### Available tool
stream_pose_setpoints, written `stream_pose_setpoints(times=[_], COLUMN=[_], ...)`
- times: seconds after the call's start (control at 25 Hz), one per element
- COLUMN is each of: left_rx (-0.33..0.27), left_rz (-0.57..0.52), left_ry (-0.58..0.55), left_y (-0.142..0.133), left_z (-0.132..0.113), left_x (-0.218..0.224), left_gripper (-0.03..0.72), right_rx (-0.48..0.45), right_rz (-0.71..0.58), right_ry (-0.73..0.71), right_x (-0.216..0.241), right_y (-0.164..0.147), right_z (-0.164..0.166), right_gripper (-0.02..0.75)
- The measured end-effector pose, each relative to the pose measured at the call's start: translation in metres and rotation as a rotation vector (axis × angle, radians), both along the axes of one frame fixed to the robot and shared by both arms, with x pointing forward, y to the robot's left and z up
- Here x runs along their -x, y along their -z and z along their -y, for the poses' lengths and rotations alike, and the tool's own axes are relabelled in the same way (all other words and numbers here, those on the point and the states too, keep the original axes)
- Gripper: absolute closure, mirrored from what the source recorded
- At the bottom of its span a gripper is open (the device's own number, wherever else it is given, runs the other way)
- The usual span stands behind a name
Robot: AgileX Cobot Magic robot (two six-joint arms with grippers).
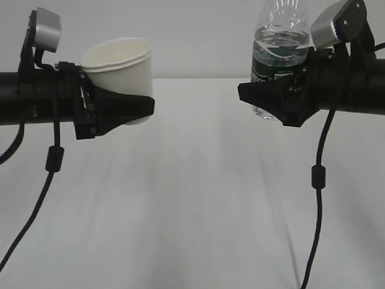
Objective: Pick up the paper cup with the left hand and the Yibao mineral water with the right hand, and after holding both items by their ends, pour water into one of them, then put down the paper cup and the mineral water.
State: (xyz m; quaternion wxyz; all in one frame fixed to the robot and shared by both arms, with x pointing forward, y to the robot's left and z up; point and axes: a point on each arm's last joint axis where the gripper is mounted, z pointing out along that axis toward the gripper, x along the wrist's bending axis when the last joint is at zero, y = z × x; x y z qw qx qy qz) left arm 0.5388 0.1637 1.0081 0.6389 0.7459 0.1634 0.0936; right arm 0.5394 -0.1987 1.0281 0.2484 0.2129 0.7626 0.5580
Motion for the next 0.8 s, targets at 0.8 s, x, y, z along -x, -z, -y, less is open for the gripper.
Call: stream_pose_setpoints(times=[0.8], left_rx=[0.009], left_rz=[-0.076], left_ry=[0.083], left_y=[0.001], left_z=[0.028], left_x=[0.015], left_gripper=[0.239], right_rx=[0.055], right_rz=[0.018], right_ry=[-0.041], right_x=[0.011], right_y=[-0.011], right_z=[0.000], right_gripper=[0.241])
